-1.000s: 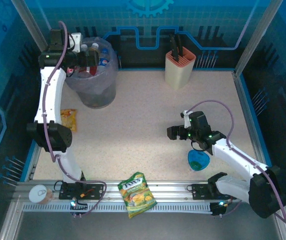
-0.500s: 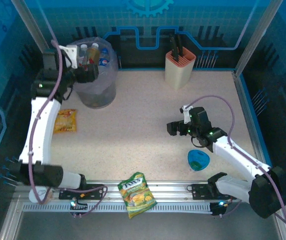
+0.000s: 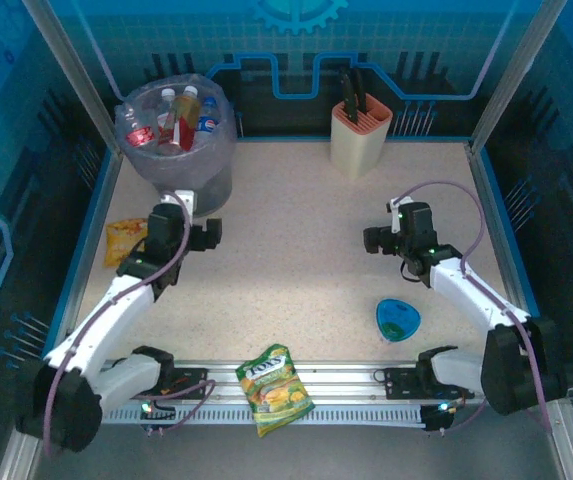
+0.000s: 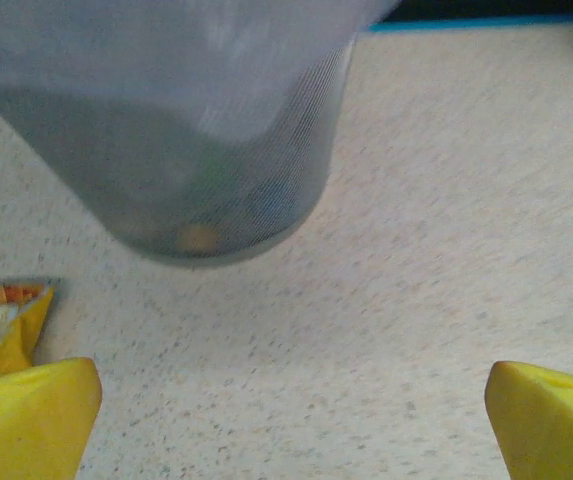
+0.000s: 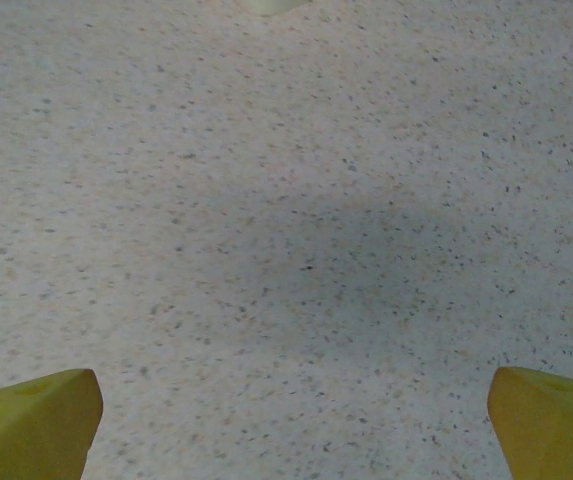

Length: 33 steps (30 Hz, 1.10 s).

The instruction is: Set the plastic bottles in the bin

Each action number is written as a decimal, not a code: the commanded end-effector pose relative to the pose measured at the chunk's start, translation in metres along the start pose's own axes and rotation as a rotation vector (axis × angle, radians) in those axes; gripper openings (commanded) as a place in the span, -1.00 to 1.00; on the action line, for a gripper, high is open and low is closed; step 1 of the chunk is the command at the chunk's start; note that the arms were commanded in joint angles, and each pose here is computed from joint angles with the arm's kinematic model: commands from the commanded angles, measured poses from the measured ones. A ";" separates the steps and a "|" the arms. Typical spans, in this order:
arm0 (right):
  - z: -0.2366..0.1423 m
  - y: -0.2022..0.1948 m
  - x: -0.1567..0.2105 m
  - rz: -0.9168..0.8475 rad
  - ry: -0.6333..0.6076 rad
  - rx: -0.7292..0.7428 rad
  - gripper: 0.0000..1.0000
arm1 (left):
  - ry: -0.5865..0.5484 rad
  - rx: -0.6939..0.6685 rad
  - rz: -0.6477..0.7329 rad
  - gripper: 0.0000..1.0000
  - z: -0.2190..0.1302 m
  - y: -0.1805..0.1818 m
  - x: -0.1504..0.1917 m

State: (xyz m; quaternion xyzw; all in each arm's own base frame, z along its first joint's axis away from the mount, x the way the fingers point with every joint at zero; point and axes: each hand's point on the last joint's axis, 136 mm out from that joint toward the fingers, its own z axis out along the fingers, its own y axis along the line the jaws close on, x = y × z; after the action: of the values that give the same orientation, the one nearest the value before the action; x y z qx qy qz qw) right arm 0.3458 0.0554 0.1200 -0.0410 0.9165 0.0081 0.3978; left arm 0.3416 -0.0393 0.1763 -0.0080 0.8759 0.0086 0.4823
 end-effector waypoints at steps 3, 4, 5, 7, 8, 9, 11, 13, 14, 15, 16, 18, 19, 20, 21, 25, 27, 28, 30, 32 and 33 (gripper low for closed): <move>0.013 -0.013 -0.008 -0.033 -0.087 0.038 0.99 | -0.122 -0.076 0.000 0.99 0.032 0.011 -0.006; 0.015 -0.017 -0.007 -0.028 -0.092 0.049 0.99 | -0.112 -0.082 0.004 0.99 0.038 0.012 -0.002; 0.017 -0.021 -0.006 -0.024 -0.097 0.058 0.99 | -0.109 -0.090 0.007 0.98 0.042 0.014 0.001; 0.023 -0.028 -0.002 -0.020 -0.108 0.078 0.99 | -0.110 -0.093 0.000 0.99 0.050 0.018 0.005; 0.025 -0.031 -0.001 -0.019 -0.113 0.085 0.99 | -0.113 -0.089 -0.003 0.99 0.053 0.019 0.008; 0.027 -0.033 -0.001 -0.019 -0.124 0.092 0.99 | -0.123 -0.089 -0.005 0.99 0.056 0.022 0.010; 0.031 -0.036 -0.001 -0.018 -0.142 0.096 0.99 | -0.135 -0.087 -0.001 0.99 0.062 0.028 0.014; 0.034 -0.038 -0.004 -0.011 -0.174 0.095 0.99 | -0.160 -0.100 -0.031 0.99 0.066 0.040 0.016; 0.036 -0.039 -0.003 -0.007 -0.179 0.097 0.99 | -0.177 -0.086 -0.055 0.99 0.068 0.044 0.016; 0.037 -0.040 -0.004 -0.004 -0.188 0.102 0.99 | -0.192 -0.073 -0.081 0.98 0.070 0.048 0.017; 0.037 -0.042 -0.006 -0.006 -0.200 0.109 0.99 | -0.188 -0.058 -0.108 0.98 0.073 0.051 0.019; 0.036 -0.046 -0.011 -0.007 -0.240 0.125 0.99 | -0.186 -0.030 -0.133 0.99 0.078 0.051 0.023; 0.036 -0.049 -0.013 -0.001 -0.249 0.134 0.99 | -0.196 -0.011 -0.137 0.99 0.080 0.049 0.023; 0.038 -0.052 -0.015 0.006 -0.255 0.141 0.99 | -0.203 0.003 -0.132 0.99 0.083 0.046 0.022; 0.038 -0.055 -0.016 0.014 -0.259 0.144 0.99 | -0.183 0.011 -0.128 0.98 0.088 0.045 0.025; 0.040 -0.058 -0.028 0.014 -0.329 0.143 0.99 | -0.183 0.026 -0.122 0.99 0.091 0.042 0.028; 0.044 -0.056 -0.027 0.045 -0.348 0.110 0.99 | -0.186 0.031 -0.117 0.99 0.094 0.041 0.029; 0.047 -0.056 -0.027 0.036 -0.383 0.105 0.99 | -0.176 0.031 -0.119 0.99 0.093 0.041 0.031; 0.050 -0.042 -0.024 -0.024 -0.402 0.086 0.99 | -0.192 0.030 -0.122 0.99 0.092 0.042 0.032; 0.051 -0.038 -0.019 -0.040 -0.438 0.075 0.99 | -0.195 0.036 -0.120 0.99 0.092 0.041 0.034; 0.049 -0.041 -0.018 -0.020 -0.435 0.090 0.99 | -0.208 0.040 -0.117 0.99 0.092 0.040 0.035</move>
State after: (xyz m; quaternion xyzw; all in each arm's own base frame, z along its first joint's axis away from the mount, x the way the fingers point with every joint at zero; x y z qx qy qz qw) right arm 0.3909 0.0129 0.0783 -0.0219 0.8450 -0.0296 0.5336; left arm 0.3998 0.0064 0.0949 -0.0559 0.8320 -0.0220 0.5515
